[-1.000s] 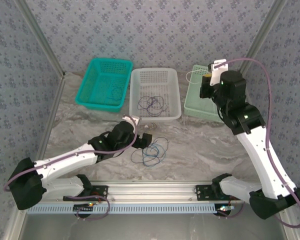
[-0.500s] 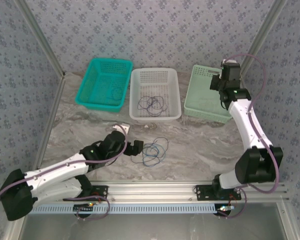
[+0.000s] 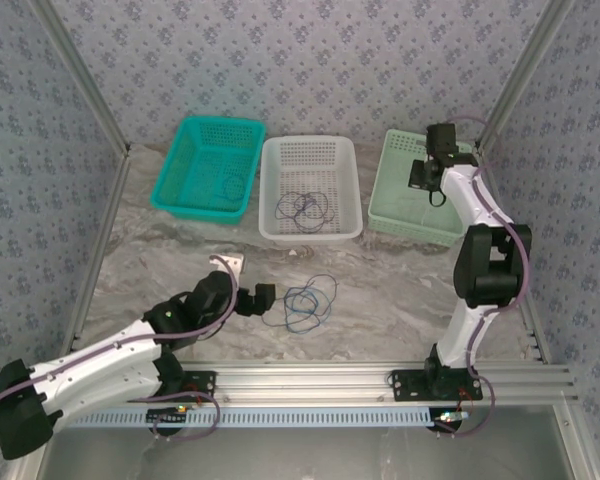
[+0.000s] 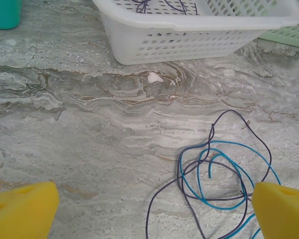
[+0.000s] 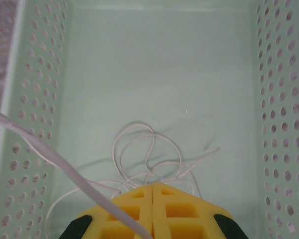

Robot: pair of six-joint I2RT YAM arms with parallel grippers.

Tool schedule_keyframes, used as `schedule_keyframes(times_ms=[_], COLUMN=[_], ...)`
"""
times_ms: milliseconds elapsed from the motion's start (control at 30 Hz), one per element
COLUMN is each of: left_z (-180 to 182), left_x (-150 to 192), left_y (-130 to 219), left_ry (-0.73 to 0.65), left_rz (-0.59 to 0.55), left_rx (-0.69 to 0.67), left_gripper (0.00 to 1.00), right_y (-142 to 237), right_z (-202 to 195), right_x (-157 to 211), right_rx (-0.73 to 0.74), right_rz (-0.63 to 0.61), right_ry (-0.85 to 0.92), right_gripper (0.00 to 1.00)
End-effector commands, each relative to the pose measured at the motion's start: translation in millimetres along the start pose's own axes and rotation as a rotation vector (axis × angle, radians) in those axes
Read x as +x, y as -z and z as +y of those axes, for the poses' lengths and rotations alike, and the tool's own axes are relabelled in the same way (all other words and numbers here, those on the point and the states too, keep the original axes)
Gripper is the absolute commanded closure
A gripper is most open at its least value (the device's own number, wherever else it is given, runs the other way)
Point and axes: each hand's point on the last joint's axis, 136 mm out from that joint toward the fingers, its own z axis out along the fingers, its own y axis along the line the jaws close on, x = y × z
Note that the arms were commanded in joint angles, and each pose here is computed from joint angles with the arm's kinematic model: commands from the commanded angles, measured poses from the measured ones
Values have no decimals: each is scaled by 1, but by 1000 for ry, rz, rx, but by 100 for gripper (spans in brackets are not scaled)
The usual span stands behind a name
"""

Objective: Untangle the cables

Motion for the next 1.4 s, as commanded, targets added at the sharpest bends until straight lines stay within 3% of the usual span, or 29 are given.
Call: schedule_keyframes(times_ms=[0,200,433,500,633,800,933,1167,1367], left_z=[9,8,7,8,7,7,8,8,8], left_x=[0,-1,-3,-3,-2,-2,-2,0,-1], left_y=[3,4,5,5,5,5,4,3,3], left_ry=[14,17,17,17,18,18,19,23,25], left_rz=[-10,-16,-16,-15,-13,-13,-12,-7,-7], left_rx=[-32,-30,-28,-30,-29,-29,-31,-32,-31], left_gripper=[1,0,1,1,1,0,0,1,0], right_y=[-4,-20,-24,-24,-24,-23,-15,0,5], right_z=[-7,-4,-4,-4,-4,-6,-6,-4,-4], right_x=[15,33,38,38,39,37,31,19,18], right_rx=[10,-40,-38,-39,-38,-47,-56,-75,-76], right_rz=[89,196,216,218,220,211,176,122,121], right_ry=[-29,-30,-29,-23,-13,-35,-58,-77,-69], right_gripper=[100,100,100,92,88,74,43,25,1])
